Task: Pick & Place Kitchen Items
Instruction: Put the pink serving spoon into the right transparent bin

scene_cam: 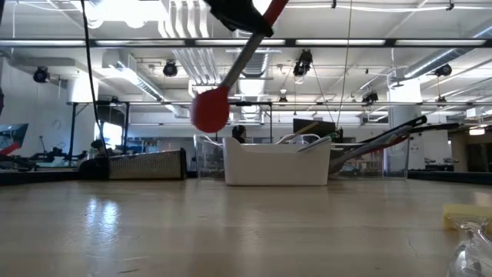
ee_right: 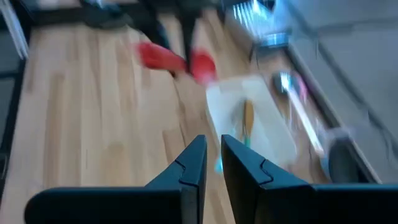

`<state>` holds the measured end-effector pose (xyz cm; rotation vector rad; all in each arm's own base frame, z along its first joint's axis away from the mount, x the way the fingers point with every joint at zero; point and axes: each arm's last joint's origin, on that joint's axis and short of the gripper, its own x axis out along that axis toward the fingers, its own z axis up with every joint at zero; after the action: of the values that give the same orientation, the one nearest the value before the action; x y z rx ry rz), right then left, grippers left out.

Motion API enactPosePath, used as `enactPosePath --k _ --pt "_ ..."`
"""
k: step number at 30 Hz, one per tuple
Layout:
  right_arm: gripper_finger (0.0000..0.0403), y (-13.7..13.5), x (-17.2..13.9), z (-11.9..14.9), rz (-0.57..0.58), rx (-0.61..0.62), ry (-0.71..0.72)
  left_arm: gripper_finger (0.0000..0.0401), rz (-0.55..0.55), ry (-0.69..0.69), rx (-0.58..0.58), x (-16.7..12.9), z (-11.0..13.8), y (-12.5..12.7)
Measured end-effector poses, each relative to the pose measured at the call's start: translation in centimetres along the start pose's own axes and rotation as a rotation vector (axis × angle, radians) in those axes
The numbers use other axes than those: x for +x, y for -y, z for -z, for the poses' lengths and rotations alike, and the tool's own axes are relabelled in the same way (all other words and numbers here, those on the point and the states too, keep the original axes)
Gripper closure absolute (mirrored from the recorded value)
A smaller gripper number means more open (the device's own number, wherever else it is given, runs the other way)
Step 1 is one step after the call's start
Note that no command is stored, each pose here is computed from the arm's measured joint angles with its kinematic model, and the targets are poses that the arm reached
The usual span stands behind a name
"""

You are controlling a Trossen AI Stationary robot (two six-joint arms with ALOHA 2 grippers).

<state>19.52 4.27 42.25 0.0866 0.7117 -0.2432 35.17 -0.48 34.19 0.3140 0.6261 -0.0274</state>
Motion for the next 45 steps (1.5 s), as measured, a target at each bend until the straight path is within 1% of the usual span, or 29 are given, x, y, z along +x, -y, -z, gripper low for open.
enactPosePath --k 2,4,8,12,14,17,20,24,29,33,39,42,45 --pt "0.036 -0.8 0.4 0.7 -0.001 -0.016 0.088 0.0339 -0.001 0.059 -0.019 0.0 -0.4 -0.7" --pt "0.036 -1.4 1.0 1.3 -0.01 -0.037 0.158 0.0339 0.022 0.132 -0.03 0.0 -0.8 -1.3" --pt "0.036 -1.8 2.2 2.3 -0.031 -0.048 0.244 0.0339 0.057 0.273 -0.061 -0.2 -1.8 -2.1" --pt "0.0359 -1.7 2.3 2.5 -0.039 -0.011 0.377 0.0339 0.066 0.337 -0.077 -0.4 -2.2 -2.6" --pt "0.0354 -1.8 2.4 2.4 -0.048 -0.021 0.447 0.0339 0.073 0.359 -0.076 -0.5 -2.4 -2.6" --pt "0.0339 -1.7 2.3 2.4 -0.052 -0.03 0.51 0.0339 0.082 0.361 -0.084 -0.5 -2.4 -2.6" --pt "0.0315 -1.5 2.3 2.5 -0.033 -0.021 0.53 0.0339 0.081 0.36 -0.094 -0.5 -2.4 -2.7" --pt "0.0279 -1.4 3.0 2.2 -0.01 -0.015 0.52 0.0339 0.078 0.361 -0.102 -0.5 -2.4 -2.7" --pt "0.0237 -1.7 3.4 0.6 0.007 -0.023 0.525 0.0339 0.079 0.363 -0.102 -0.5 -2.4 -2.7" --pt "0.0217 -2.4 3.6 -0.7 0.007 -0.05 0.521 0.0339 0.075 0.361 -0.104 -0.5 -2.4 -2.7" --pt "0.0215 -3.2 4.3 -1.9 0.017 -0.086 0.483 0.0339 0.076 0.361 -0.105 -0.4 -2.4 -2.7" --pt "0.0226 -3.7 4.7 -2.7 0.025 -0.107 0.479 0.0339 0.076 0.361 -0.105 -0.5 -2.4 -2.7" --pt "0.0251 -3.9 5.0 -3.3 0.04 -0.128 0.465 0.0339 0.077 0.36 -0.104 -0.4 -2.4 -2.7"
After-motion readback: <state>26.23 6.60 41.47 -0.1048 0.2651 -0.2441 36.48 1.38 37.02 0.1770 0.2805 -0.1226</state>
